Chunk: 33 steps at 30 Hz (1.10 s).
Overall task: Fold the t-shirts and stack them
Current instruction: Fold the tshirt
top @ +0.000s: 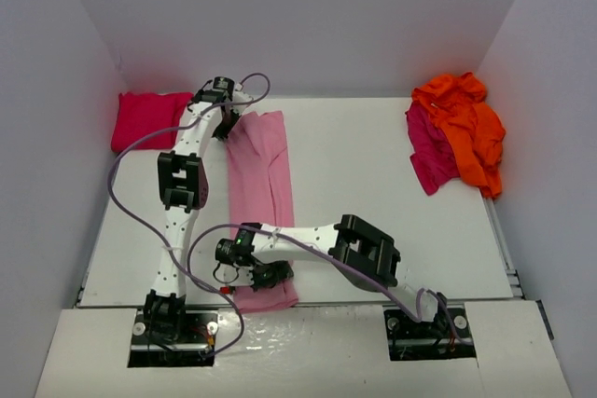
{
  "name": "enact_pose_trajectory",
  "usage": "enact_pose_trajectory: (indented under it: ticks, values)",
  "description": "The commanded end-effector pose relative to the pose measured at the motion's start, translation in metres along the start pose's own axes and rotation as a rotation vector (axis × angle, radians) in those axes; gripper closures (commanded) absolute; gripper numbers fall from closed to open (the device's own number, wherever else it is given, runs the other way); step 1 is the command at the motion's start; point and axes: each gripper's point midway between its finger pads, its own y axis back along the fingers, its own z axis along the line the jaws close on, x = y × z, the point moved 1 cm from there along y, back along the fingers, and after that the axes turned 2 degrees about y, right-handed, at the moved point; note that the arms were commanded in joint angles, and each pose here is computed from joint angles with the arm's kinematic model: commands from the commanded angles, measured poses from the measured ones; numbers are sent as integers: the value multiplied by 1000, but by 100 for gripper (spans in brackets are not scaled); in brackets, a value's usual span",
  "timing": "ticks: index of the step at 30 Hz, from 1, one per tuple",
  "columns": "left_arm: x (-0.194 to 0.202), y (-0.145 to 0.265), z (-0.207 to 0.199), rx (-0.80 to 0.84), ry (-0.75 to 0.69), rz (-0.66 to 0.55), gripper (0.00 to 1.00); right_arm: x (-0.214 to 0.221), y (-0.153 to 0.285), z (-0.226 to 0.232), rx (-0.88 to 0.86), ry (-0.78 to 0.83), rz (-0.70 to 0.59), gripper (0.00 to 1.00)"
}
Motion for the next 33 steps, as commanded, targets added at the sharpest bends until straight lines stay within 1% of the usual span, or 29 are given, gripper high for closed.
enact_pose_trajectory:
  ticks: [1, 2, 3, 6, 7, 8, 9, 11, 13, 16, 19, 20, 22, 23, 24, 25, 26, 27, 28, 29, 31, 33]
  values:
    - [-52, 87, 36, -122, 73, -208, 89, 4, 15, -2, 45, -22, 9, 100]
    - [-54, 102, 42, -125, 84, -234, 88, 13, 29, -13, 119, -46, 10, 100]
    - [-56, 105, 44, -122, 96, -253, 87, 17, 32, -18, 155, -51, 25, 100]
    - [-60, 144, 45, -68, 108, -329, 76, 49, 69, -53, 324, -147, 35, 100]
    - [-63, 163, 47, -75, 111, -363, 71, 62, 85, -64, 373, -183, 2, 100]
    - [-60, 166, 44, -60, 109, -361, 61, 73, 92, -75, 417, -211, 7, 99]
    - [-61, 174, 38, -38, 97, -376, 57, 85, 103, -87, 458, -267, -9, 99]
    - [-62, 186, 26, 6, 74, -385, 55, 110, 125, -107, 515, -367, -53, 99]
    - [-60, 187, 14, 49, 61, -371, 54, 127, 151, -116, 568, -430, -107, 99]
    - [-53, 179, -8, 132, 25, -336, 55, 159, 175, -121, 626, -507, -132, 99]
    - [-43, 162, -37, 216, -15, -295, 56, 204, 192, -129, 689, -621, -137, 99]
    - [-43, 163, -39, 220, -18, -296, 56, 209, 200, -127, 707, -632, -150, 99]
    - [-33, 148, -63, 277, -65, -254, 61, 246, 222, -131, 773, -738, -187, 98]
    - [-28, 138, -74, 280, -80, -225, 62, 264, 232, -130, 798, -786, -204, 96]
    - [-25, 130, -80, 282, -86, -203, 63, 271, 237, -129, 811, -806, -217, 94]
    - [-23, 123, -84, 284, -89, -184, 64, 276, 241, -127, 820, -818, -228, 91]
    - [-21, 115, -89, 290, -91, -161, 65, 277, 244, -124, 822, -820, -247, 91]
    - [-17, 108, -96, 302, -99, -133, 69, 277, 245, -121, 821, -821, -261, 91]
    - [-13, 103, -104, 320, -113, -99, 77, 276, 244, -119, 816, -823, -269, 91]
    - [-11, 96, -109, 329, -122, -77, 82, 276, 243, -117, 811, -824, -278, 91]
    - [-6, 83, -117, 344, -139, -43, 88, 274, 236, -114, 789, -821, -276, 91]
    - [-1, 70, -124, 351, -162, -4, 91, 272, 226, -113, 767, -820, -264, 91]
